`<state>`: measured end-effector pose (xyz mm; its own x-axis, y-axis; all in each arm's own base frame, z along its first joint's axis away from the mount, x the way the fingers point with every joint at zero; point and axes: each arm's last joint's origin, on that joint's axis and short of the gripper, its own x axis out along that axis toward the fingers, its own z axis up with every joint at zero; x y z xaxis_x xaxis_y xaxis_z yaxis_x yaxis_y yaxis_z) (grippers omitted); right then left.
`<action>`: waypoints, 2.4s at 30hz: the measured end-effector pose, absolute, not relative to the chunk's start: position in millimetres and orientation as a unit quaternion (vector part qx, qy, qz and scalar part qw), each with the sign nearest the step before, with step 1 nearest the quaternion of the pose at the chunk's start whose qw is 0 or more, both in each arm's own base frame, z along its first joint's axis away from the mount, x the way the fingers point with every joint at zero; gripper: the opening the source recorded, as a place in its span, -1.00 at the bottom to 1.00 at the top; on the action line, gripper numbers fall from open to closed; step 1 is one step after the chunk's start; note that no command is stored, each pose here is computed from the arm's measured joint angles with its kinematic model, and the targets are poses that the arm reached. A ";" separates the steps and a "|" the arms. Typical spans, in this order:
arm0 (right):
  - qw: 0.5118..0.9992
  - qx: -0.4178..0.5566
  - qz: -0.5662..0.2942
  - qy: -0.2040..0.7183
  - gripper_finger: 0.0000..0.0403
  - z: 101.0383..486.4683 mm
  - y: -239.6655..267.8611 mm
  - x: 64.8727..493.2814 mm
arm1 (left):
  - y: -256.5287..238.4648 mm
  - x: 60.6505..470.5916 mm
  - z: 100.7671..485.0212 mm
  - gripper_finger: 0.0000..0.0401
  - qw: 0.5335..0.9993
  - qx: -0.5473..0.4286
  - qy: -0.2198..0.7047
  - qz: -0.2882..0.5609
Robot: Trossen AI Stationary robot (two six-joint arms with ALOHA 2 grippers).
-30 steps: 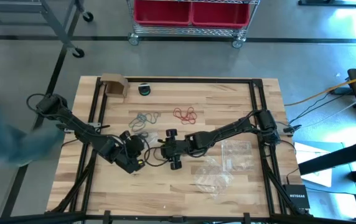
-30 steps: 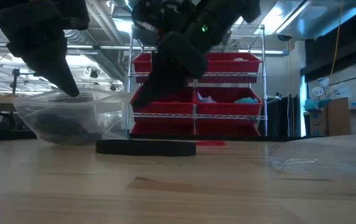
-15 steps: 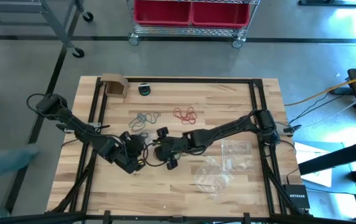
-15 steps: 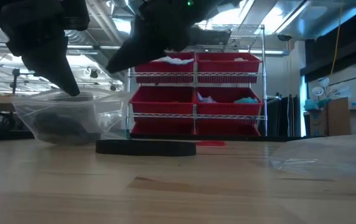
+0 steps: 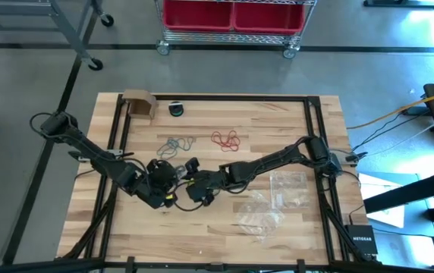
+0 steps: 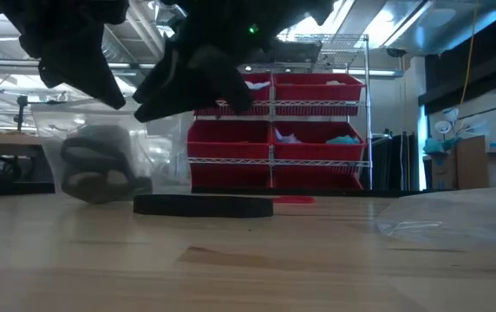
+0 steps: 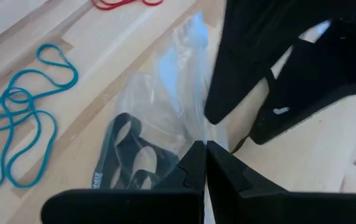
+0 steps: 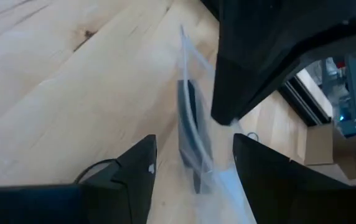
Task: Sort rubber bands
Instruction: Put the black rubber band into the transparent zip bag
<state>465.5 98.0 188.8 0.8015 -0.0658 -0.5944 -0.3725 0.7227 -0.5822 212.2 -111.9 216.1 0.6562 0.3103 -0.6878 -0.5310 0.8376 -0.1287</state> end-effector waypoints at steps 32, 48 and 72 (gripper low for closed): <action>0.845 -0.417 0.060 0.330 -0.98 170.9 95.7 468.2 | -109.4 219.0 221.5 -1.00 0.909 -0.138 0.329 0.216; 0.857 -0.392 0.062 0.330 -1.00 170.6 96.3 468.1 | -92.0 195.1 235.7 -1.00 0.899 -0.115 0.336 0.256; 0.870 -0.359 0.073 0.329 -1.00 170.2 100.7 467.0 | -89.1 201.4 233.9 -0.80 0.906 -0.103 0.350 0.214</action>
<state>467.0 100.7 170.2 0.7728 -0.1084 -0.6253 -0.3641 0.7313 -0.5767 201.4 -89.1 233.9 0.6631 0.3161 -0.6785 -0.4609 0.8867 -0.0374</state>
